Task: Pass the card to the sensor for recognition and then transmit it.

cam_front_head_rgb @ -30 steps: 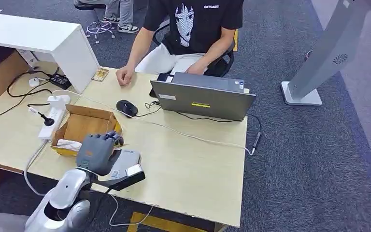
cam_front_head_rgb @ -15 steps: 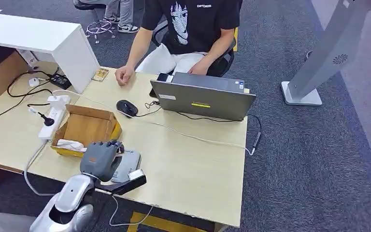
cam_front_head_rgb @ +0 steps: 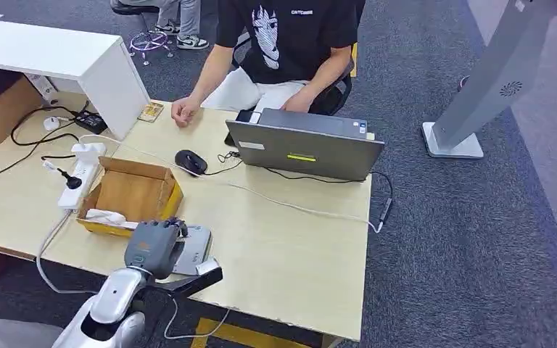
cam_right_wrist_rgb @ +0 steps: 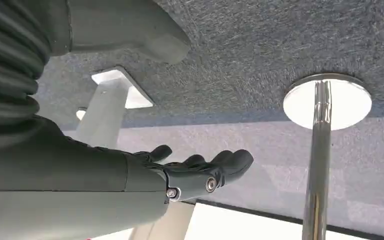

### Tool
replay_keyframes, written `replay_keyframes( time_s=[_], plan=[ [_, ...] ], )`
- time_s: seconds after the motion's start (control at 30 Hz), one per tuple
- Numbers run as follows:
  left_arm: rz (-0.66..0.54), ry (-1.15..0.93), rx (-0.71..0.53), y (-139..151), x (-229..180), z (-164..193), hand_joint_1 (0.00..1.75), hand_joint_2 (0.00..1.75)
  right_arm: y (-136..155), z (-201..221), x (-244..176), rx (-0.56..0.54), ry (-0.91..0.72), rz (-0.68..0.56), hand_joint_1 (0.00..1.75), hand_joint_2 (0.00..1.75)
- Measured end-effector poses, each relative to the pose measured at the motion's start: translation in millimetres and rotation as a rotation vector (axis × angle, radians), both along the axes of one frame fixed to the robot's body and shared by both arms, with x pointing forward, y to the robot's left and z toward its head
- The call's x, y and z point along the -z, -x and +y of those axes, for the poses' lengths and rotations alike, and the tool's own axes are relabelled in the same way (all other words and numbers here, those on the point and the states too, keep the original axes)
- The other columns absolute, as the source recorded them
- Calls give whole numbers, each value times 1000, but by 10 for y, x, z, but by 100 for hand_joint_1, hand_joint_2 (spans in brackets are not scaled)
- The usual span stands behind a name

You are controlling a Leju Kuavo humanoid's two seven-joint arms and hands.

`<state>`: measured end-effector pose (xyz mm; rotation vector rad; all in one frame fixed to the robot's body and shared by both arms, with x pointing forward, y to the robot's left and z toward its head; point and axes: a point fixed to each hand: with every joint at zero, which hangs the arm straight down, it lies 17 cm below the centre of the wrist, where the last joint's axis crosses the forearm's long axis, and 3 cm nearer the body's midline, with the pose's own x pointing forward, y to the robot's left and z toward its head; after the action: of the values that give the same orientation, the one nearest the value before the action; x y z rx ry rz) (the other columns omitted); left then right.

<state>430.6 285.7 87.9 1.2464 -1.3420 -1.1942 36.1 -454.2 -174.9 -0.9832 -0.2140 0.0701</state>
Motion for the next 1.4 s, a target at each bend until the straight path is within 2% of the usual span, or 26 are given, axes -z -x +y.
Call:
replay_keyframes(
  time_s=[0.83, 1.4],
  plan=[
    [121, 40, -10, 206, 531, -101, 175, 175, -10, -10, -11, -1, 4, -2, 0, 175],
    [145, 103, -18, 265, 631, -236, 175, 175, -12, -9, -10, 0, 3, -3, 0, 175]
  ],
)
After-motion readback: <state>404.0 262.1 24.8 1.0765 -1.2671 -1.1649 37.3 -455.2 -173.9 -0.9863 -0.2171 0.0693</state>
